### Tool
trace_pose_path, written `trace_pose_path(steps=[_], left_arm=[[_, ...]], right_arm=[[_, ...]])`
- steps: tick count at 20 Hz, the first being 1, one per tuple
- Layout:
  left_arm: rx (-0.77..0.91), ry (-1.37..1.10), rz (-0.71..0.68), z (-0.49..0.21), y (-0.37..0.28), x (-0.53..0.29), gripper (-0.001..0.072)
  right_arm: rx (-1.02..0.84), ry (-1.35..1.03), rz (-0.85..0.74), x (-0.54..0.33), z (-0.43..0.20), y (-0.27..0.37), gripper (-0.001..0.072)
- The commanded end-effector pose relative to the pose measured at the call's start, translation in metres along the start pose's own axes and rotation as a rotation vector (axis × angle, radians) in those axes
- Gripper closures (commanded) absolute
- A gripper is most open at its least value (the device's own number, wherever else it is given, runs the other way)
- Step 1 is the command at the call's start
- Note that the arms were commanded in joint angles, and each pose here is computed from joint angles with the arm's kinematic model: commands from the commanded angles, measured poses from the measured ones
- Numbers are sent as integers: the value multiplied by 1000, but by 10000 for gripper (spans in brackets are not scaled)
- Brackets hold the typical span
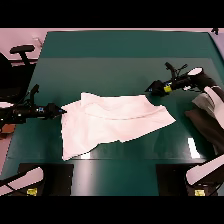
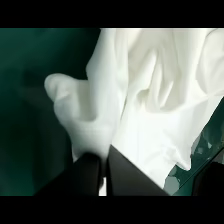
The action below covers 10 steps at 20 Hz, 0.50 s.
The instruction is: Fold the shirts.
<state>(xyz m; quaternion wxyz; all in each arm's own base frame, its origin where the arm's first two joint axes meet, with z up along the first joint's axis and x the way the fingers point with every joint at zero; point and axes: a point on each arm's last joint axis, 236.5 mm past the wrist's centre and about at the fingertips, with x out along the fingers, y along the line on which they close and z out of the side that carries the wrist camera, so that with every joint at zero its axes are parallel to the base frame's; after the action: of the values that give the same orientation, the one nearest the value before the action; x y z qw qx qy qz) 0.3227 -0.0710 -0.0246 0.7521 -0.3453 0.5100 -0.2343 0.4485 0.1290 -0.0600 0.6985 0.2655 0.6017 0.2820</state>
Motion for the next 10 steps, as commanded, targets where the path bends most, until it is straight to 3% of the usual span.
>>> trace_pose_path(steps=[1, 10], left_arm=[[1, 8, -7, -2, -2, 0, 685], [-7, 11, -10, -2, -2, 0, 684]], right_arm=[[10, 33, -1, 20, -4, -2, 142], [-70, 91, -3, 47, -19, 24, 163]])
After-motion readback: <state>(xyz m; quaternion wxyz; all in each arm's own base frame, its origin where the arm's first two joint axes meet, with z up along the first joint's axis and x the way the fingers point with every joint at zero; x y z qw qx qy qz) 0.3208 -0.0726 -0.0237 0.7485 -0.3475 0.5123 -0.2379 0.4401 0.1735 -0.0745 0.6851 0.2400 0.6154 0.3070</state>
